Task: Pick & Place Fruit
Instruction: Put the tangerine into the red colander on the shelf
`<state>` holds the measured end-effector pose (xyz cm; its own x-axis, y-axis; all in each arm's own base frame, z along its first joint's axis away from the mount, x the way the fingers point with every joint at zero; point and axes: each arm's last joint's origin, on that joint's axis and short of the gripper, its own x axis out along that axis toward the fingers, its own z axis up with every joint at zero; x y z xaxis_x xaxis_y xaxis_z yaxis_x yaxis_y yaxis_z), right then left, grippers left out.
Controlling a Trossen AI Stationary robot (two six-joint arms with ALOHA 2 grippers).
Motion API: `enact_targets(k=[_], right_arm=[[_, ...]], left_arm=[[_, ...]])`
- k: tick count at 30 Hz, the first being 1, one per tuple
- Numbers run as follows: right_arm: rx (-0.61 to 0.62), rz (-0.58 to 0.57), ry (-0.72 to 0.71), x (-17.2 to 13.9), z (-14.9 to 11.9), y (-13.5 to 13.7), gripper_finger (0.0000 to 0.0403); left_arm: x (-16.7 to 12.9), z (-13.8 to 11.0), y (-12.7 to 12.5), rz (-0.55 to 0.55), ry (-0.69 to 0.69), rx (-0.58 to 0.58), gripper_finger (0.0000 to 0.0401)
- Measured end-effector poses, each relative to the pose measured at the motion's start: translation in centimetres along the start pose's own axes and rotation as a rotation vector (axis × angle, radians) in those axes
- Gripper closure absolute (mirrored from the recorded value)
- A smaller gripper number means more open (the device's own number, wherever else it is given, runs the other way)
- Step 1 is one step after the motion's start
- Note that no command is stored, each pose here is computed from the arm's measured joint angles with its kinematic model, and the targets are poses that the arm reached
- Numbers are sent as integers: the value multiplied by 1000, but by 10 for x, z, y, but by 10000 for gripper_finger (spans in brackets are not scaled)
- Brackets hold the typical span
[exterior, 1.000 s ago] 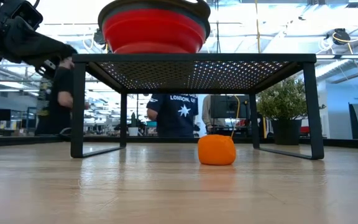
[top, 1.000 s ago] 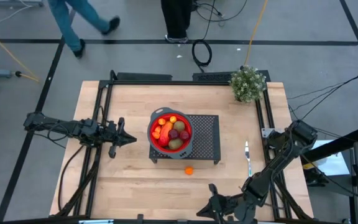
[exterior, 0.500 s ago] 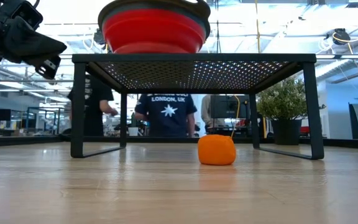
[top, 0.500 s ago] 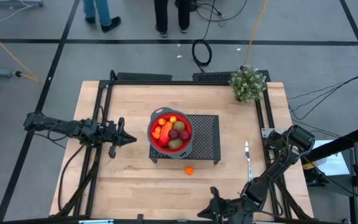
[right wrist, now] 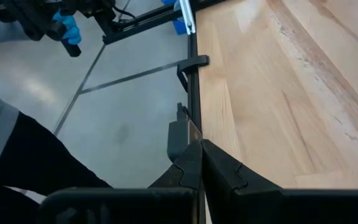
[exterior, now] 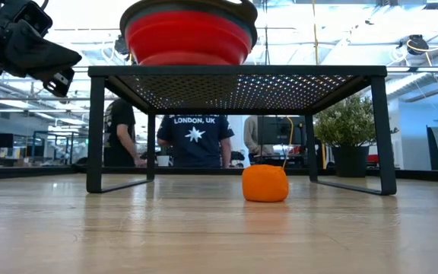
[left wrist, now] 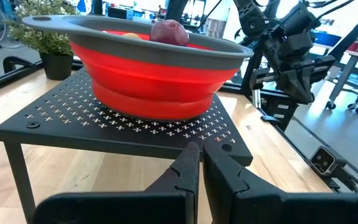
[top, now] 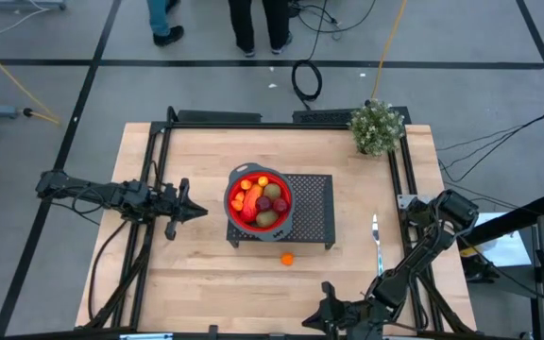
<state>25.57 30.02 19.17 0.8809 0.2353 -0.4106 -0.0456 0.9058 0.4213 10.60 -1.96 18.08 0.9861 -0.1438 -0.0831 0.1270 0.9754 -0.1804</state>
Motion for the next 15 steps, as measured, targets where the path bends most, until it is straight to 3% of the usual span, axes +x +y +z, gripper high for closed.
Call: enact_targets(k=[15], right_arm=[[-37, -63, 26, 2, -6, -6, 403]], left_arm=[[0, 0, 0, -1, 1, 45, 382]])
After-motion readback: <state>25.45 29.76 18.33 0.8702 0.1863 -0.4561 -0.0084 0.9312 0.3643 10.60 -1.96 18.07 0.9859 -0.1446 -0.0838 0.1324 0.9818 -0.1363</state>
